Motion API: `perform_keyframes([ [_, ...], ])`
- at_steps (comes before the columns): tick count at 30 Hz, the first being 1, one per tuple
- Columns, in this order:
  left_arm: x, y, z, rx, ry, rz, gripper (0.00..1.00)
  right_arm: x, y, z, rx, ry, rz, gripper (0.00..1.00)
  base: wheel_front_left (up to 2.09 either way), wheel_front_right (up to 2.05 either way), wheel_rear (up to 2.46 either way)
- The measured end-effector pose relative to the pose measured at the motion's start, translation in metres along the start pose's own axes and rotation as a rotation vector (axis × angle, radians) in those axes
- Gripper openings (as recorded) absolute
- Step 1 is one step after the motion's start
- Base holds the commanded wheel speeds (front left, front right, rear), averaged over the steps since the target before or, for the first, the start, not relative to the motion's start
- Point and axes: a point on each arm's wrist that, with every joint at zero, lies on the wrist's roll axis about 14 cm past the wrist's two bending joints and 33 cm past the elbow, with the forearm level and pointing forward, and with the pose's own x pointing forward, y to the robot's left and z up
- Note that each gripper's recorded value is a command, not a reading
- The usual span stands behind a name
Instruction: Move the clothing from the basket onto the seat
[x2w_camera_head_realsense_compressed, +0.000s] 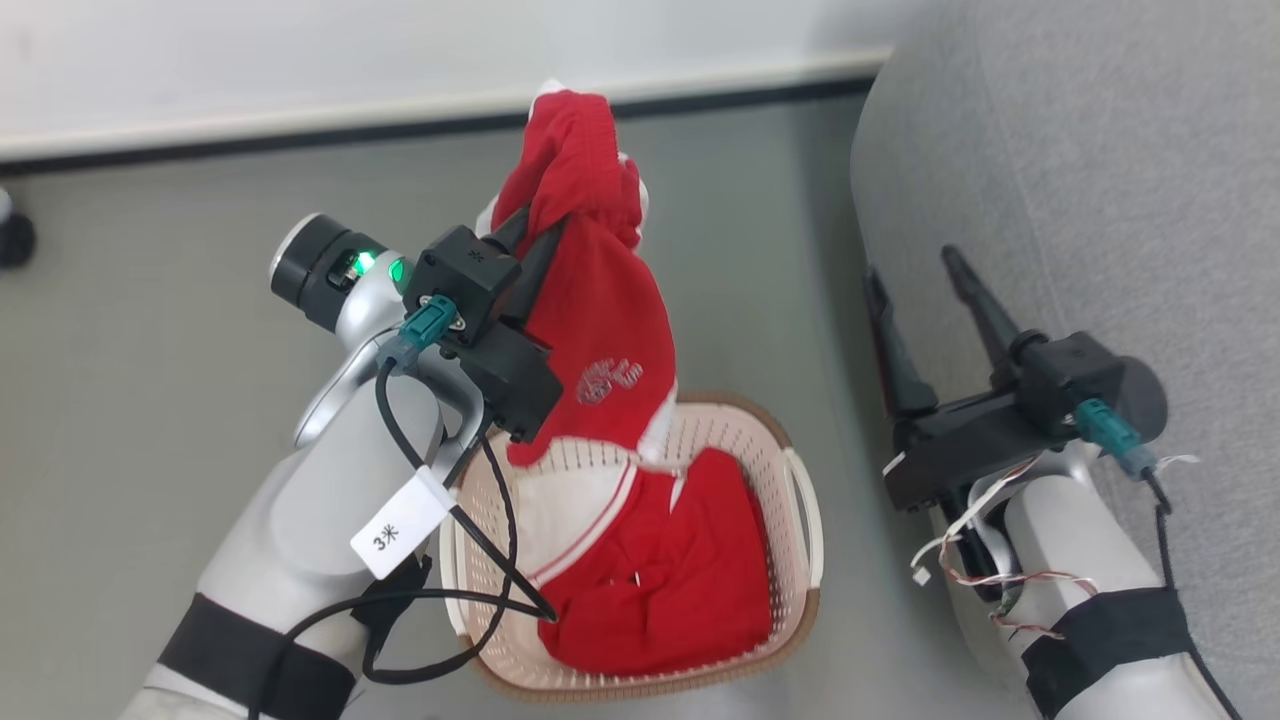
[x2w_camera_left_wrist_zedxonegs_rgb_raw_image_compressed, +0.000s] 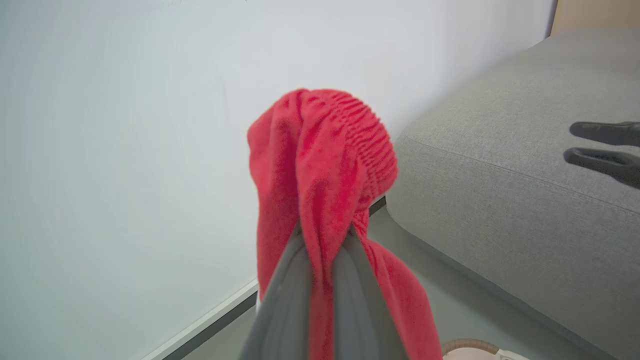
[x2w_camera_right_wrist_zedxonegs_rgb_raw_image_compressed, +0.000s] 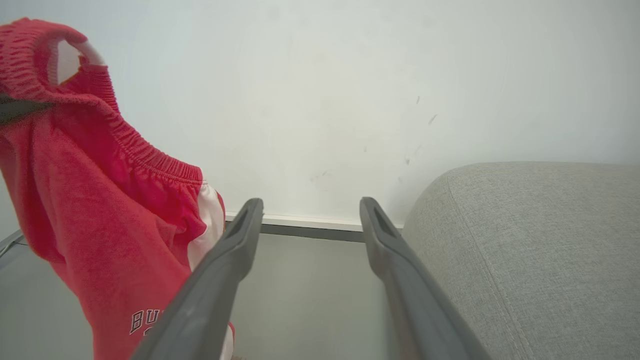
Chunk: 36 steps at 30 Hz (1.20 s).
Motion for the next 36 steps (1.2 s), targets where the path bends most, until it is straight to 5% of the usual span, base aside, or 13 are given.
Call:
perform_keyframes([
  [18,-0.036,-0.029,0.082,0.056,-0.108,-0.014,0.00,-0.035,0.064,0.035,-0.067,-0.011,0.205,1.00,0.00,0.00,0.00],
  [36,-0.090,-0.084,0.135,0.101,-0.218,-0.081,0.00,-0.090,0.158,0.033,-0.188,0.032,0.482,1.00,0.00,0.00,0.00],
])
